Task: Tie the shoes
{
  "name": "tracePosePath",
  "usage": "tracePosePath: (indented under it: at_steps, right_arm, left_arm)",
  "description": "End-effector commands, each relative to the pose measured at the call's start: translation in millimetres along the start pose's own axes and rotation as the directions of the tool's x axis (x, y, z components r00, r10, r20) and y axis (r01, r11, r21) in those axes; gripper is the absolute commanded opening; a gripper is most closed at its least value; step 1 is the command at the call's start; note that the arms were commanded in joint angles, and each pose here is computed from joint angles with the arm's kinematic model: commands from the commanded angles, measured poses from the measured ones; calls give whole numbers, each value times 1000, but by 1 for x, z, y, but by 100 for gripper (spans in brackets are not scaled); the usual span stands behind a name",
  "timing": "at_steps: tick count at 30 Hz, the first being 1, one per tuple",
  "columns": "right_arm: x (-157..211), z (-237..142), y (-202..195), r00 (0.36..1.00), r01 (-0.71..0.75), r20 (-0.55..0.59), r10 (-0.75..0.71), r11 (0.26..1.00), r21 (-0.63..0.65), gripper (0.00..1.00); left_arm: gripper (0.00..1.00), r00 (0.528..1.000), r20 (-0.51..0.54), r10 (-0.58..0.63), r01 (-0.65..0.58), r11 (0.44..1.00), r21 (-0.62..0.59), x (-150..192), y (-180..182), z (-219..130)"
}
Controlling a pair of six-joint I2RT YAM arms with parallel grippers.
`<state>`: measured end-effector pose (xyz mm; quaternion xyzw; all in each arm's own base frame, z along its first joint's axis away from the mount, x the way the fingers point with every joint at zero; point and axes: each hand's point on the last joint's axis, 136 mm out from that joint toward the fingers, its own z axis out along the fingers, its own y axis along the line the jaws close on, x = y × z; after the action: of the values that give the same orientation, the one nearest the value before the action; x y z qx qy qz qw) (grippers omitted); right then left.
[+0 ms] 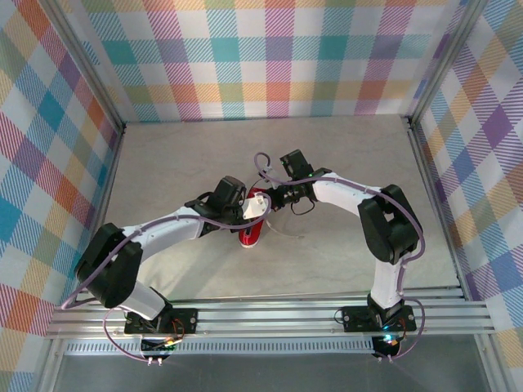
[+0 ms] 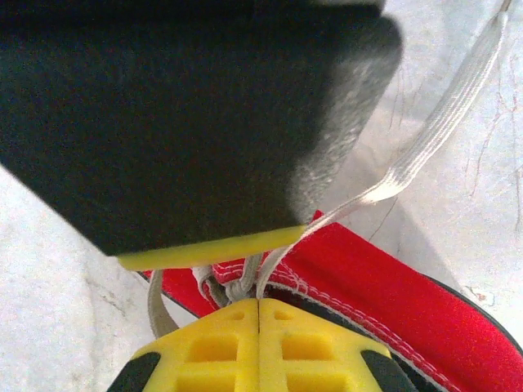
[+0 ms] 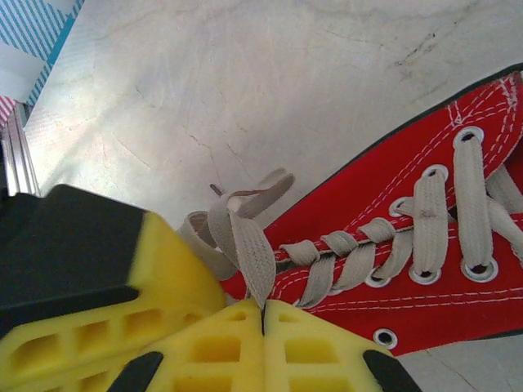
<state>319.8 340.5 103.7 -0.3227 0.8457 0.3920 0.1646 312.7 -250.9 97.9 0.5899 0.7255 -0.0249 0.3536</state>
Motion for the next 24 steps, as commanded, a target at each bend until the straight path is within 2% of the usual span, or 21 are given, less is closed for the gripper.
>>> tracePosePath:
  at_steps: [1, 7, 17, 24]
  right_arm:
    - [-5, -7, 15, 998, 56, 27, -55, 997, -52, 5]
    - [-4, -6, 17, 997, 67, 30, -65, 996, -65, 6]
    - [-1, -4, 21, 995, 97, 39, -93, 990, -99, 14]
    - [1, -2, 20, 995, 98, 34, -95, 990, -106, 25]
  left_arm:
    - [0, 998, 39, -44, 44, 999, -16, -11, 12, 3]
    - [0, 997, 29, -75, 75, 997, -18, -7, 16, 8]
    - [0, 991, 58, -121, 121, 993, -6, -7, 20, 1]
    - [0, 986, 82, -148, 147, 989, 18, -11, 19, 0]
